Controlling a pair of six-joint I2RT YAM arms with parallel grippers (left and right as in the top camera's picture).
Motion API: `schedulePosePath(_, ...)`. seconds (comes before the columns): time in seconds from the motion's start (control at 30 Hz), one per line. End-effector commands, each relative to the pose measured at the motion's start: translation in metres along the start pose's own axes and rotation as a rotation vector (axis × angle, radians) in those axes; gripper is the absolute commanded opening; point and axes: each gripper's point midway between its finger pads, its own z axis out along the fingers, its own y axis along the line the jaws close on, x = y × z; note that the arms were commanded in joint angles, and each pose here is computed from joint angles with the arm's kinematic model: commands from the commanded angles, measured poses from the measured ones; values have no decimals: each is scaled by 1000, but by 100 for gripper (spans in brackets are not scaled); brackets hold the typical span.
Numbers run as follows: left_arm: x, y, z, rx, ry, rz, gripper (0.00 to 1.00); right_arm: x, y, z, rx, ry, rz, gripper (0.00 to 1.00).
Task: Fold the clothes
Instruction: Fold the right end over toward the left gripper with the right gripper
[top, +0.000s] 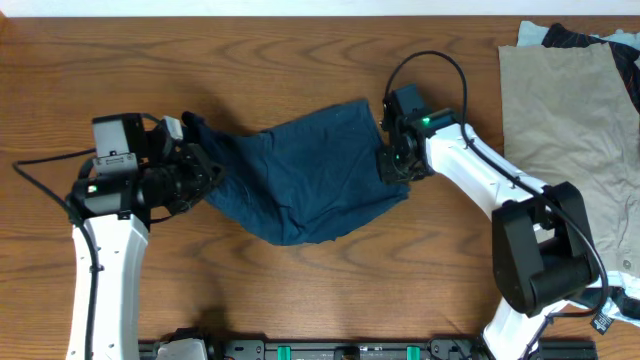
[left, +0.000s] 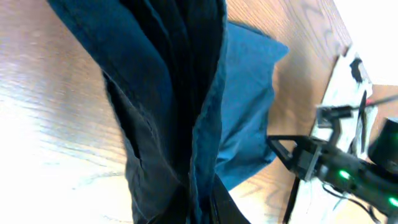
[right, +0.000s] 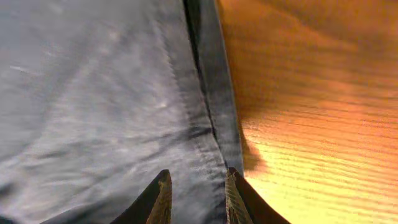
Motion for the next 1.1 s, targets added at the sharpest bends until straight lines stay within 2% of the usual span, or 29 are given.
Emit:
schedulePosePath(0.0, 5, -27, 0, 57, 9, 86, 6, 19, -9, 22, 31, 60, -9, 28)
schedulePosePath(0.33, 53, -91, 31, 159, 111, 261, 6, 48, -2, 47, 29, 138, 2, 23)
schedulePosePath(0.47, 64, -98, 54, 104, 104, 303, 6, 57, 12, 47, 32, 156, 10, 24)
schedulePosePath(0.8, 88, -134, 110, 167, 159, 328, 6, 68, 35, 48, 30, 164, -47, 26)
schedulePosePath(0.97, 93, -132, 132, 153, 187, 294, 6, 70, 31, 48, 39, 175, -44, 28)
schedulePosePath(1.0, 94, -130, 135, 147, 193, 292, 8, 69, 29, 47, 47, 172, -40, 31)
schedulePosePath(1.03, 95, -130, 136, 147, 198, 290, 17, 67, 25, 47, 62, 168, -37, 33)
schedulePosePath(1.07, 95, -129, 137, 147, 200, 290, 34, 66, 21, 45, 79, 165, -32, 38)
